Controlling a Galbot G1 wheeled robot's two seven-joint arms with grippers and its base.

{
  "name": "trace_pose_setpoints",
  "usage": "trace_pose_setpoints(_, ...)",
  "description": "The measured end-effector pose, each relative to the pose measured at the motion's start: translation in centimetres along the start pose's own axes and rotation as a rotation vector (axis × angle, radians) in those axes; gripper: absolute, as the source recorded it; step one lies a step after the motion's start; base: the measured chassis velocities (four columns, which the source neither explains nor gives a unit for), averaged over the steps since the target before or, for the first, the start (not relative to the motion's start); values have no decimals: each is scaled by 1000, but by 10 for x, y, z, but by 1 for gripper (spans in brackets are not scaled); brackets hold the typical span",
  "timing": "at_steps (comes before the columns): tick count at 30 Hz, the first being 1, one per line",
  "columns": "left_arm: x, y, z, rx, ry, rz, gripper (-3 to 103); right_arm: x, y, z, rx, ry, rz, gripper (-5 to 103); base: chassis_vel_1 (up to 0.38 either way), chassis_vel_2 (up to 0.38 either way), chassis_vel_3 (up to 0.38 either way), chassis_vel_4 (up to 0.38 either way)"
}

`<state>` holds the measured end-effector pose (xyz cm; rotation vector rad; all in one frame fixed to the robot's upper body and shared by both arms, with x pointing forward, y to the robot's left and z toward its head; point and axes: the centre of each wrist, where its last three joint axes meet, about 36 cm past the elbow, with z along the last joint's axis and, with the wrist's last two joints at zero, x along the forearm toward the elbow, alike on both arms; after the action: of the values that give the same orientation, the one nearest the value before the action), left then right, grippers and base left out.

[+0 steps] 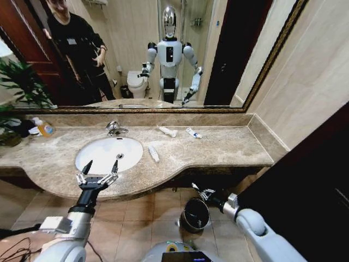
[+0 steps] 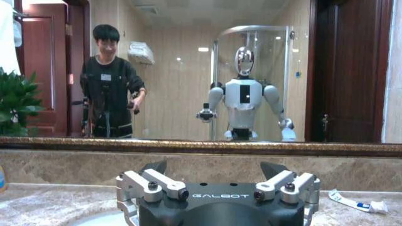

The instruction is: Pick up the trash from the sink and place it in the trash bin.

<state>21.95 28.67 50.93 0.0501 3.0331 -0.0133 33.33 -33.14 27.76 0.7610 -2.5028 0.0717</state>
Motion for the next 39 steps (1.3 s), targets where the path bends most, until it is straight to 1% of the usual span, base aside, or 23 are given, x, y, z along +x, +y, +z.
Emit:
trace_pose_setpoints(2, 0, 0, 0, 0, 0, 0, 100, -9, -1, 18, -14, 49, 40, 2, 0, 0, 0, 0)
trace_pose_setpoints(7, 0, 0, 0, 0, 0, 0, 100, -25, 5, 37, -22, 96, 92, 2, 0, 0, 0, 0)
trace_pose_setpoints(8, 0, 0, 0, 0, 0, 0, 100, -40, 11, 49, -36, 126, 128, 2, 0, 0, 0, 0)
trace_pose_setpoints(12, 0, 0, 0, 0, 0, 0, 100, -48, 16, 53, -46, 150, 133, 1, 0, 0, 0, 0)
trace_pose_setpoints(14, 0, 0, 0, 0, 0, 0, 100, -50, 20, 59, -34, 168, 134, 12, 0, 0, 0, 0)
trace_pose_setpoints(15, 0, 0, 0, 0, 0, 0, 100, -50, 20, 59, -34, 168, 134, 12, 0, 0, 0, 0)
trace_pose_setpoints(17, 0, 0, 0, 0, 0, 0, 100, -50, 24, 66, -21, 182, 133, 22, 0, 0, 0, 0)
trace_pose_setpoints(18, 0, 0, 0, 0, 0, 0, 100, -50, 24, 66, -21, 182, 133, 22, 0, 0, 0, 0)
trace_pose_setpoints(20, 0, 0, 0, 0, 0, 0, 100, -50, 26, 71, -14, 188, 135, 33, 0, 0, 0, 0)
trace_pose_setpoints(22, 0, 0, 0, 0, 0, 0, 100, -50, 27, 71, -12, 187, 137, 33, 0, 0, 0, 0)
trace_pose_setpoints(26, 0, 0, 0, 0, 0, 0, 100, -38, 23, 64, -2, 173, 152, 54, 0, 0, 0, 0)
trace_pose_setpoints(27, 0, 0, 0, 0, 0, 0, 100, -38, 23, 64, -2, 173, 152, 54, 0, 0, 0, 0)
trace_pose_setpoints(30, 0, 0, 0, 0, 0, 0, 100, -14, 18, 54, 1, 130, 129, 71, 0, 0, 0, 0)
trace_pose_setpoints(31, 0, 0, 0, 0, 0, 0, 100, -4, 16, 51, 10, 105, 113, 71, 0, 0, 0, 0)
trace_pose_setpoints(32, 0, 0, 0, 0, 0, 0, 100, -4, 16, 51, 10, 105, 113, 71, 0, 0, 0, 0)
trace_pose_setpoints(34, 0, 0, 0, 0, 0, 0, 100, 26, 15, 42, 30, 39, 86, 82, 0, 0, 0, 0)
trace_pose_setpoints(35, 0, 0, 0, 0, 0, 0, 100, 26, 15, 42, 30, 39, 86, 82, 0, 0, 0, 0)
trace_pose_setpoints(38, 0, 0, 0, 0, 0, 0, 100, 73, 32, 31, 14, -49, 78, 96, 0, 0, 0, 0)
trace_pose_setpoints(39, 0, 0, 0, 0, 0, 0, 100, 73, 32, 31, 14, -49, 78, 96, 0, 0, 0, 0)
